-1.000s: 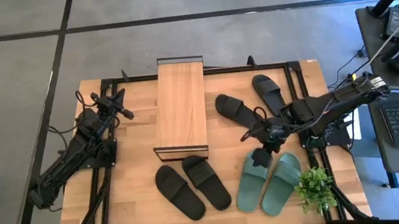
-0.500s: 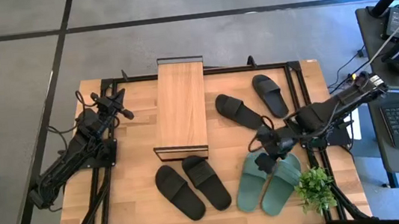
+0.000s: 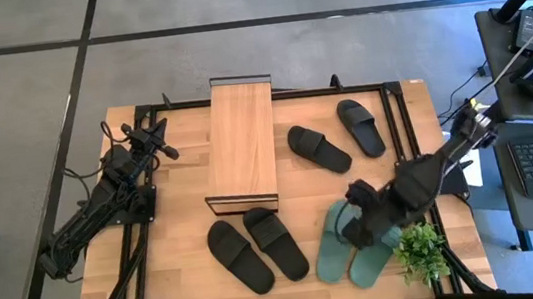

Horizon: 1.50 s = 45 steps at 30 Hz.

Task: Pick and place slides into the shelf
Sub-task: Put the green slide on the shelf

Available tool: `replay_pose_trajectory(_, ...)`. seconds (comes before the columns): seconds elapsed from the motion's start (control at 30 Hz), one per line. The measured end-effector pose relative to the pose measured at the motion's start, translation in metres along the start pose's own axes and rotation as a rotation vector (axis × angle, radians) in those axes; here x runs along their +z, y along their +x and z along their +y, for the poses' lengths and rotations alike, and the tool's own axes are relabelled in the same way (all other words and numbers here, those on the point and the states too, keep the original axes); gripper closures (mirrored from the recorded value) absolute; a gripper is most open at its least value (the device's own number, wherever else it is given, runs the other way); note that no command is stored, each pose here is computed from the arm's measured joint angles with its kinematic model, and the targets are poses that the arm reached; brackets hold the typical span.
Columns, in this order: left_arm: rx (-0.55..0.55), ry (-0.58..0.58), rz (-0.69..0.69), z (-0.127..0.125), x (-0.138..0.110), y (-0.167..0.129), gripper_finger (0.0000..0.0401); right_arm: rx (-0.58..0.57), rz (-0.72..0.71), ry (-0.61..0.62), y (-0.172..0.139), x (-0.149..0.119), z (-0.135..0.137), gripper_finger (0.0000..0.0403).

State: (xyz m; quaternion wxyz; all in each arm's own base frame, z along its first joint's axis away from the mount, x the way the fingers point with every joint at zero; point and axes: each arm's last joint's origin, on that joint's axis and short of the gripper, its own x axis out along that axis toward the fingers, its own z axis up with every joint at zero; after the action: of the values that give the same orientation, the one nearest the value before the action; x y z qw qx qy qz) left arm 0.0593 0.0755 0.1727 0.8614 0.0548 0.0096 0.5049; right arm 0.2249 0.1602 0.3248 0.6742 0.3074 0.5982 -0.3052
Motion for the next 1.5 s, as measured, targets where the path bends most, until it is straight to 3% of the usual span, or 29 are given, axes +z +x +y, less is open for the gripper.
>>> replay_pose_trajectory(0.07,0.000,0.000,0.000,0.000,0.000,0.000,0.0401,-0.092,0.003,-0.015,0.005,-0.009,0.007,0.0092)
replay_pose_trajectory(0.5,0.005,-0.005,-0.040,0.000,0.004,0.000,0.0401,-0.286,-0.009,-0.038,0.067,-0.046,0.045,0.0092)
replay_pose_trajectory(0.7,0.005,-0.005,-0.039,0.000,0.004,0.000,0.0401,-0.372,0.189,-0.075,0.090,-0.055,0.052,0.0092)
replay_pose_trajectory(0.87,0.005,-0.005,-0.039,0.000,0.004,0.000,0.0401,-0.406,0.195,-0.104,0.102,-0.058,0.057,0.0092)
replay_pose_trajectory(1.1,0.005,-0.006,-0.039,0.000,0.004,0.000,0.0401,-0.368,0.224,-0.123,0.103,-0.055,0.060,0.0092)
replay_pose_trajectory(1.23,0.005,-0.006,-0.039,0.000,0.004,0.000,0.0401,-0.343,0.242,-0.220,0.104,-0.055,0.061,0.0092)
replay_pose_trajectory(1.33,0.005,-0.007,-0.039,0.000,0.004,0.000,0.0401,-0.329,0.237,-0.228,0.104,-0.055,0.062,0.0092)
replay_pose_trajectory(1.5,0.005,-0.012,-0.039,0.000,0.004,0.000,0.0401,-0.215,0.243,-0.229,0.107,-0.057,0.073,0.0092)
